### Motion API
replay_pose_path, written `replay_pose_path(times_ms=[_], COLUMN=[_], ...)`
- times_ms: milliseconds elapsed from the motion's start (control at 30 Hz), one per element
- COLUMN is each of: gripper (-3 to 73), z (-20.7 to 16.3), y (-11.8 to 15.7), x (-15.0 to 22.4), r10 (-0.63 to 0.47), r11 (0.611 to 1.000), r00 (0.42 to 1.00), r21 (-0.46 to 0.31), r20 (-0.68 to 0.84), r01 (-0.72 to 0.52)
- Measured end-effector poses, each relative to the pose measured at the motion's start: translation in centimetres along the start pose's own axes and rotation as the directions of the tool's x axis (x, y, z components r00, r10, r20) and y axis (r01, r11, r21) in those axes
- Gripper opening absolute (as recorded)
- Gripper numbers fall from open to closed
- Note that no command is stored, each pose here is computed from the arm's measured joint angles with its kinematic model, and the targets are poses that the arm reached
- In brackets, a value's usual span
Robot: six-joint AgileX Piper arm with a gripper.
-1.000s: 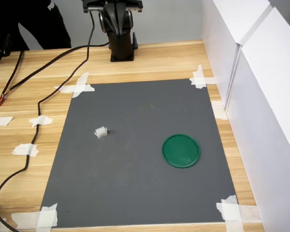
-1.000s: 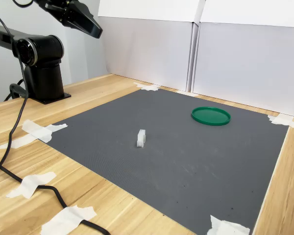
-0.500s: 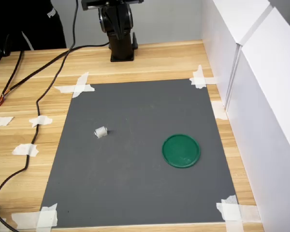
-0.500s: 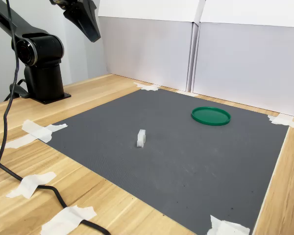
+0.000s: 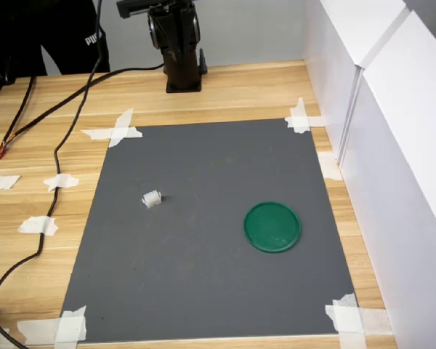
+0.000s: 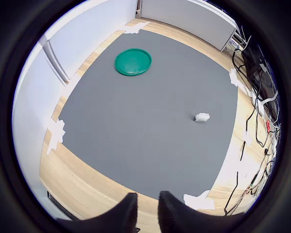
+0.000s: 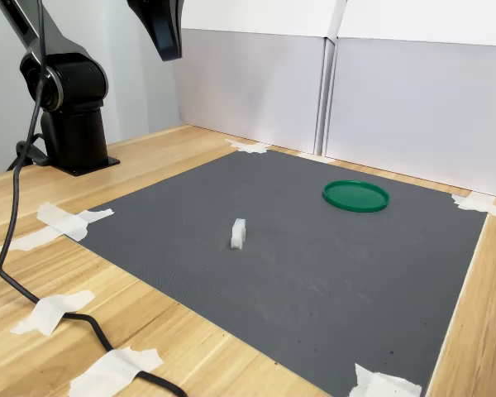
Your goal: Grasp a white terminal and put it on the green lid.
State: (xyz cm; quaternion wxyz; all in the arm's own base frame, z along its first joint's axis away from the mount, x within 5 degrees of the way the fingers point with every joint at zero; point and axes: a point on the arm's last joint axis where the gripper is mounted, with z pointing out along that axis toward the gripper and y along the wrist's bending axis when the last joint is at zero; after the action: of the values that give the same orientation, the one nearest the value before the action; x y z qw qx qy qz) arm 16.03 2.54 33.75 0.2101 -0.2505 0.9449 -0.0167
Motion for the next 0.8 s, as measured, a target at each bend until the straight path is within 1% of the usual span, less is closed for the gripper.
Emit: replay_pose_path(times_ms=[33, 100, 200, 233, 300, 400, 600, 800], gripper=[27.1, 38.3, 52.1, 56.0, 61.5, 64.6, 65.0, 64.9], z=[0.1, 0.2, 0.6, 0.7, 0.9, 0.9, 1.0, 2.7], y=[-0.4, -1.1, -1.9, -2.2, -2.7, -3.6, -5.1, -6.2], x=[-0.2, -0.5, -0.7, -0.7, -0.9, -1.5, -3.5, -5.0], r10=[0.0, -0.006, -0.019, -0.026, -0.038, -0.061, -0.076, -0.077], r11=[1.0, 1.0, 1.0, 0.999, 0.999, 0.998, 0.997, 0.997], r00=[1.0, 1.0, 0.999, 0.999, 0.998, 0.997, 0.996, 0.994], r21=[0.002, 0.01, 0.018, 0.019, 0.012, 0.001, 0.011, -0.012], r20=[-0.005, -0.013, -0.035, -0.044, -0.048, -0.037, -0.035, -0.077], r01=[0.0, 0.006, 0.02, 0.027, 0.039, 0.061, 0.076, 0.076])
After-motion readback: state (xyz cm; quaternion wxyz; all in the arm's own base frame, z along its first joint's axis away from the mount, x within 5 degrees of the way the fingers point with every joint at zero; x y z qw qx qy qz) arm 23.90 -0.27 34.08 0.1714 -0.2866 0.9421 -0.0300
